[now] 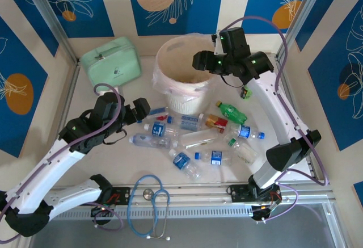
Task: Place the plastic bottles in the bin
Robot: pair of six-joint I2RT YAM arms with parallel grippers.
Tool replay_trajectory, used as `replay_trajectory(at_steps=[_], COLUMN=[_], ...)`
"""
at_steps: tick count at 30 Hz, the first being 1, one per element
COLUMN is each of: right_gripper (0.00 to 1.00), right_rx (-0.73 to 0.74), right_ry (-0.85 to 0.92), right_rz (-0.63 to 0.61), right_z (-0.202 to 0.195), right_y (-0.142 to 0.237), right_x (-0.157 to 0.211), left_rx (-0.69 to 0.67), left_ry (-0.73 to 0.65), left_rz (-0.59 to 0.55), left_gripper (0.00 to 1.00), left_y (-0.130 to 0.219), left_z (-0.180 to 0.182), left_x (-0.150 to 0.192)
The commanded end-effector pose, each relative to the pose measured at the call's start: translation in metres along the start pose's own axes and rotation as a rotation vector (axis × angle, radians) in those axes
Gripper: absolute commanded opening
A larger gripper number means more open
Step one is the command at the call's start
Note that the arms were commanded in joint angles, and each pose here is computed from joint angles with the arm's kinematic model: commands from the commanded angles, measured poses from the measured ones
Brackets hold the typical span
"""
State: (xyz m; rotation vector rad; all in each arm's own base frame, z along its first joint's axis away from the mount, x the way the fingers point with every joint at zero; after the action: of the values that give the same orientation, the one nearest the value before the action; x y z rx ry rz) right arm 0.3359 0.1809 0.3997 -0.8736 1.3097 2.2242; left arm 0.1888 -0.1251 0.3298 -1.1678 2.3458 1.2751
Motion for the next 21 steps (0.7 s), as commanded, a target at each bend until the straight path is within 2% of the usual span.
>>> replay_trajectory(at_steps=[1, 7, 10, 16, 21], right_gripper=[0.68, 0.68, 0.68, 0.68, 0.69], right_rx=[-0.007, -0.03, -0.051, -0.09, -0.088], right_ry=[0.013, 0.074, 0.091, 0.179, 0.224], right_rz=[-0.019, -0.071, -0.09, -0.079, -0.034], right_z=[0.004, 0.022, 0.028, 0.042, 0.042], right_y=[0.007, 0.037, 0.056, 0.087, 0.103], right_x=[-0.002, 0.004, 0.015, 0.057, 0.099], left_rx=[-0.024, -0.075, -0.091, -0.232, -0.289], left_ry=[0.008, 0.087, 0.117, 0.243, 0.343], left_rz=[-0.03, -0.092, -0.06, -0.011, 0.054], left_gripper=[1.0, 1.0, 0.98, 0.91, 0.85], left_y=[0.002, 0.002, -0.003, -0.015, -0.032], left_z=[0.008, 0.031, 0.04, 0.071, 0.089], left_x=[-0.003, -0.001, 0.002, 0.016, 0.034])
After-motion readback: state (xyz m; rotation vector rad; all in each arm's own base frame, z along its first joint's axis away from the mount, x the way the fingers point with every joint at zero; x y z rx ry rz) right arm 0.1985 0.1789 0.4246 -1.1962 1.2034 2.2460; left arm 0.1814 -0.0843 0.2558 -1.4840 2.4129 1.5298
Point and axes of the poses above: each hand's point on the last joint's axis, 136 mm out from that joint toward the fingers, its own y axis back along the fingers, its own z axis along the line the jaws close on, x = y × z, the point moved 7 cm from there along y, back along the fingers, and after that the axes turned 8 degrees about y, right-handed, at the moved point
